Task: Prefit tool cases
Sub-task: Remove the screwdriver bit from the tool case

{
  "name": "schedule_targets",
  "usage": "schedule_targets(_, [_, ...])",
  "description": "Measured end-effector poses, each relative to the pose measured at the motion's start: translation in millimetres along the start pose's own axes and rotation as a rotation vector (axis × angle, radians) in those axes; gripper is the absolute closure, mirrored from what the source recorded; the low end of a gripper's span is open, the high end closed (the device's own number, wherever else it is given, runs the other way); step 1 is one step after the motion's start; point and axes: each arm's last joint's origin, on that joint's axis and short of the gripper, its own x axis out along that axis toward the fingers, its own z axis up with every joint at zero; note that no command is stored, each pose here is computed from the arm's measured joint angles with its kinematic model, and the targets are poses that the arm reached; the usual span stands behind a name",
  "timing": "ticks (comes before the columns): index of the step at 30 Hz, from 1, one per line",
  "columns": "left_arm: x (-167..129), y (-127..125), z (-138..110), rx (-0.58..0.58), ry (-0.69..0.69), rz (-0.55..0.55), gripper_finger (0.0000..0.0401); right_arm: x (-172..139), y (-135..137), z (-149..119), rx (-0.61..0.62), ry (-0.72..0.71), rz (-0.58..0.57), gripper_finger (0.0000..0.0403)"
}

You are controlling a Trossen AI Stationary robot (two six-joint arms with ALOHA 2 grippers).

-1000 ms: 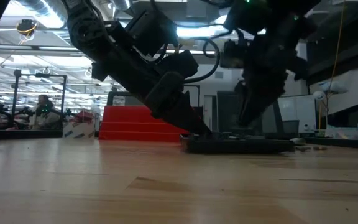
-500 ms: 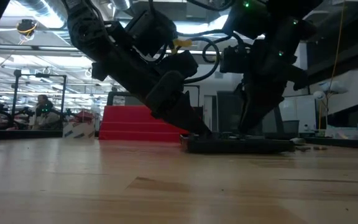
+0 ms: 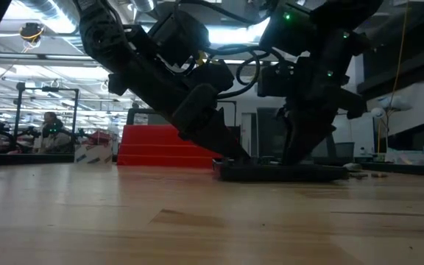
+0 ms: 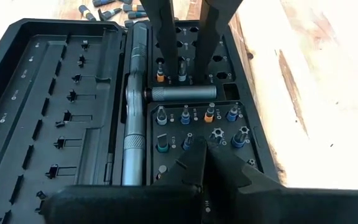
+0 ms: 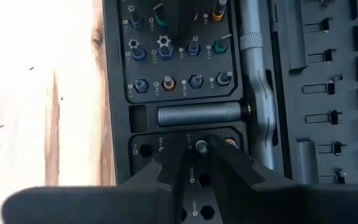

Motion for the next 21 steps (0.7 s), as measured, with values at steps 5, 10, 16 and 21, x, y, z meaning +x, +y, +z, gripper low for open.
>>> schedule_targets(5, [0.0,0.1,0.0,-0.001,0.000,0.000,0.0401,-3.0,-0.1,3.9,0.030,0.012,-0.007,0.0391])
schedule_targets(10, [-0.1,0.1,-0.9,-0.008,0.006,0.000,0.0401,-12.5,-1.6,13.1,0.054,-0.001,-0.012,0.0396])
schedule_targets(16, [0.2,0.1,-1.5,-0.010,0.007,0.000,0.0401,-36.4,-7.3,23.0,0.070,-0.069,-0.015,0.0400])
schedule_targets(21, [0.2,0.1,-2.0,-0.015,0.009,0.001,0.0401,-62.1,-30.8,8.2,0.131,0.017,-0.176,0.0401])
